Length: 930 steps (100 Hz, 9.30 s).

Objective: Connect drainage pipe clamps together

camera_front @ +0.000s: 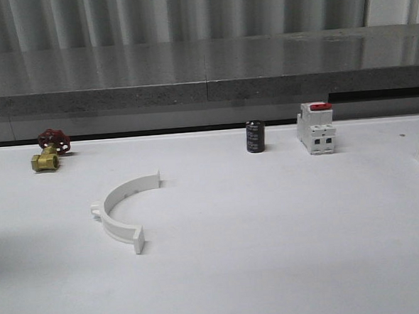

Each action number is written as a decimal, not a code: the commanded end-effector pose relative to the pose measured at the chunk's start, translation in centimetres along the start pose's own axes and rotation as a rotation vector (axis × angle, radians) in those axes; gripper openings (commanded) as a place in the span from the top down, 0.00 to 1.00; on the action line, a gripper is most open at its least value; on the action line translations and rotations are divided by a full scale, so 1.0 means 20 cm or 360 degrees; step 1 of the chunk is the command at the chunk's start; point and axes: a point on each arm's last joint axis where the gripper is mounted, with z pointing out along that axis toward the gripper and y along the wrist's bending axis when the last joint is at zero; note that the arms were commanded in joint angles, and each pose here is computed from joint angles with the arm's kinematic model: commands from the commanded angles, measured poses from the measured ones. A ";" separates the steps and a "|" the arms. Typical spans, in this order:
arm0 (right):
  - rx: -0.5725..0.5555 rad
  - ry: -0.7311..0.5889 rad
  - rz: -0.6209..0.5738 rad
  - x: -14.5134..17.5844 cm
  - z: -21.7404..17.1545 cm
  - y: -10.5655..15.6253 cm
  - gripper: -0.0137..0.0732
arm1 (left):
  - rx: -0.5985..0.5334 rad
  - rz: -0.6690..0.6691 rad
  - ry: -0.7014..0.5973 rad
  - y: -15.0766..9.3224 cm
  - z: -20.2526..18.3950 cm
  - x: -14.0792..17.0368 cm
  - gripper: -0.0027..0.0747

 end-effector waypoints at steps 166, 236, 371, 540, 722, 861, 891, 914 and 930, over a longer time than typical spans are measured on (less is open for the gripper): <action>-0.0004 -0.0165 0.0002 -0.27 -0.03 0.02 0.92 | 0.0002 -0.0080 -0.0739 0.12 -0.58 0.76 0.99; 0.0115 0.0861 0.0003 -0.53 0.63 0.04 0.92 | 0.0002 -0.0080 -0.0739 0.12 -0.58 0.76 0.99; 0.0414 0.1515 0.0082 -0.32 1.27 -0.30 0.27 | 0.0002 -0.0080 -0.0739 0.12 -0.58 0.76 0.99; 0.0277 0.1946 0.0000 -0.06 1.58 -0.23 0.71 | 0.0002 -0.0080 -0.0739 0.12 -0.58 0.76 0.99; 0.0047 0.1758 0.0008 0.08 1.59 1.36 0.71 | 0.0002 -0.0080 -0.0739 0.12 -0.58 0.76 0.99; 0.0069 0.1830 0.0138 0.13 1.57 1.38 0.52 | 0.0002 -0.0080 -0.0739 0.12 -0.58 0.76 0.99; 0.0063 0.1827 0.0136 0.13 1.57 1.39 0.44 | 0.0002 -0.0080 -0.0739 0.12 -0.58 0.76 0.99; -0.0053 0.1773 0.0028 0.02 1.56 1.38 0.44 | 0.0002 -0.0080 -0.0739 0.12 -0.58 0.76 0.99; -0.0226 0.1643 -0.0160 -0.18 1.53 1.35 0.44 | 0.0002 -0.0080 -0.0739 0.12 -0.58 0.76 0.99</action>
